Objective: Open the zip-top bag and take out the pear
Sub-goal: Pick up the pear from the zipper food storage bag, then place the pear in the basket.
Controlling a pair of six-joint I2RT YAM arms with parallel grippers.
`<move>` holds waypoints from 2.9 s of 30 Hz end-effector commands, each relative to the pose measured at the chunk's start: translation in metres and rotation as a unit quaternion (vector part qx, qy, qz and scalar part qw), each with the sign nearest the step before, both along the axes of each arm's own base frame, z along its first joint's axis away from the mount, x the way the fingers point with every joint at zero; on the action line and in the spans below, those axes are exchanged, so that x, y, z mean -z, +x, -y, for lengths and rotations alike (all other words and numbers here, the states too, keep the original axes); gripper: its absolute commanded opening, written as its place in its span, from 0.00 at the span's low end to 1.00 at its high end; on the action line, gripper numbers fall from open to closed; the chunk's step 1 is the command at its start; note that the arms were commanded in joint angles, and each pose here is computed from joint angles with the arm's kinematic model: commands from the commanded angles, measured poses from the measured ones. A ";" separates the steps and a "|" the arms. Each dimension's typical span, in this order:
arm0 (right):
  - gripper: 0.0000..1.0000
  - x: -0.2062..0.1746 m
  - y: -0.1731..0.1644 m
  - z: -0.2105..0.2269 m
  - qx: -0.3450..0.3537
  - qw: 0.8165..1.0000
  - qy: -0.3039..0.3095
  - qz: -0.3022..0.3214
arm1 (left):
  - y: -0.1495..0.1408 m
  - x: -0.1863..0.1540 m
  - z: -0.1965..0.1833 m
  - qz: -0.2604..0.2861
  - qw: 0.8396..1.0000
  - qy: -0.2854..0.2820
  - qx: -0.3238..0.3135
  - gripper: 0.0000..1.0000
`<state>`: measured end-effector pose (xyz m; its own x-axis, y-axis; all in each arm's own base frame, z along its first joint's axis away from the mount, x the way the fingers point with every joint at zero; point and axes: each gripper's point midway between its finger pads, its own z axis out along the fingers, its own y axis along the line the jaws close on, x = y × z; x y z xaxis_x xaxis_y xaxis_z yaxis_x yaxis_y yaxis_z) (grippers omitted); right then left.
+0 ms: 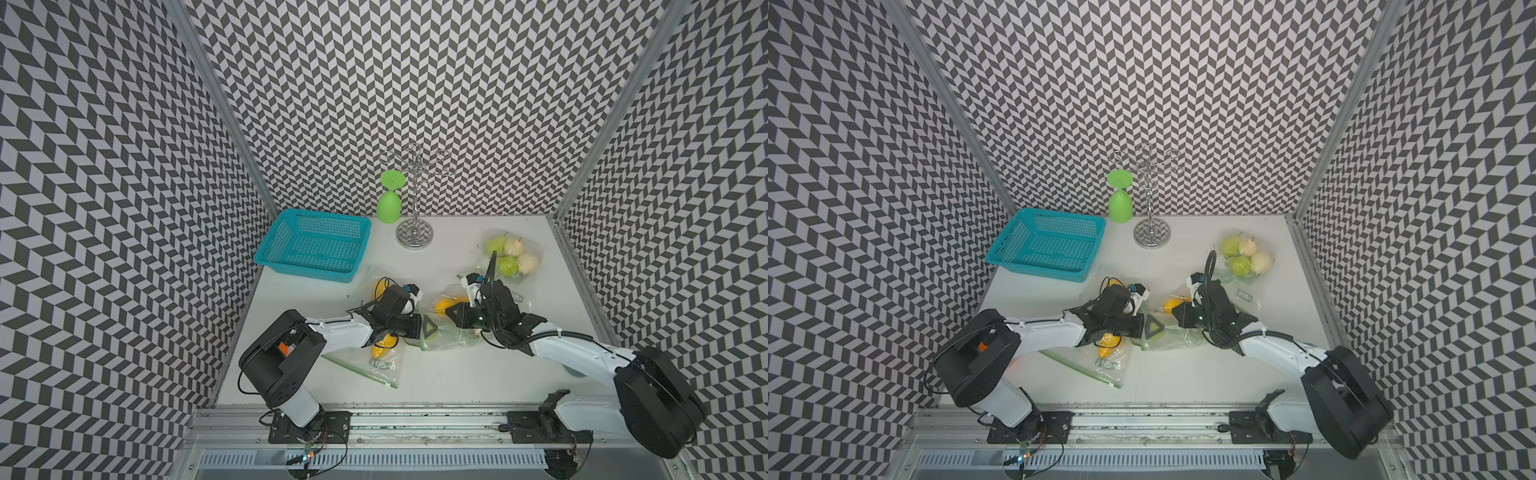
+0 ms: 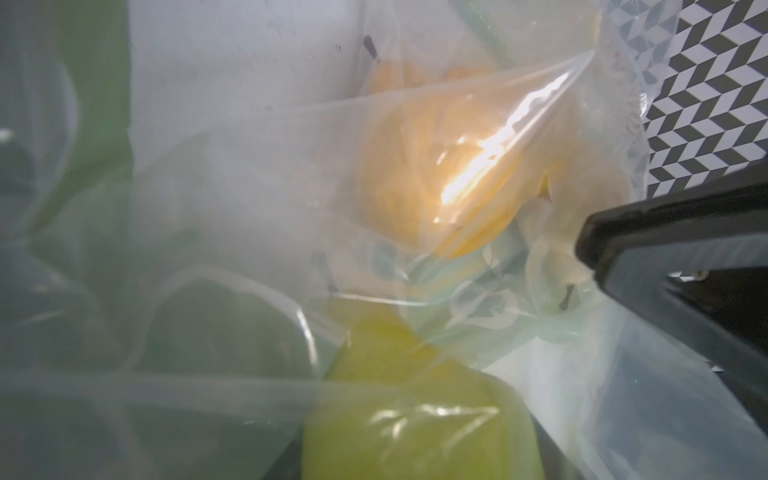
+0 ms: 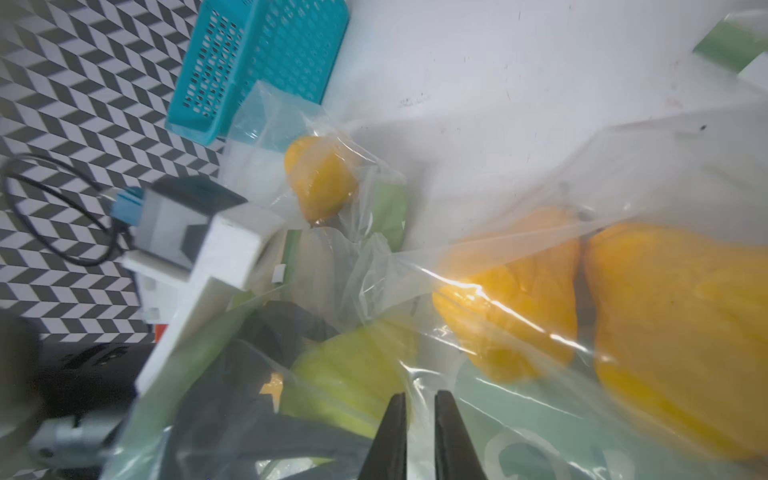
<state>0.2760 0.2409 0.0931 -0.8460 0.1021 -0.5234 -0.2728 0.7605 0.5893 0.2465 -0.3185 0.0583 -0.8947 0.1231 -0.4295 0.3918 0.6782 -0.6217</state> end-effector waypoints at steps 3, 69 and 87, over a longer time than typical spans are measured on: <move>0.10 0.023 0.007 -0.012 0.000 1.000 -0.019 -0.008 | 0.000 0.003 -0.002 0.008 1.000 0.015 0.000 0.59; 0.01 0.053 -0.002 0.040 0.105 0.992 -0.073 -0.010 | 0.053 -0.158 -0.093 0.133 0.985 0.014 -0.109 0.33; 0.25 -0.034 -0.007 0.011 0.007 0.999 -0.024 0.038 | 0.284 -0.159 -0.280 0.144 0.927 0.091 -0.335 0.51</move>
<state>0.2718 0.2271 0.1088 -0.8157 0.1136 -0.5672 -0.2549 0.8097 0.5287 0.5158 -0.0518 0.2318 -0.6341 -0.3444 -0.6923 0.0104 0.8915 -0.4529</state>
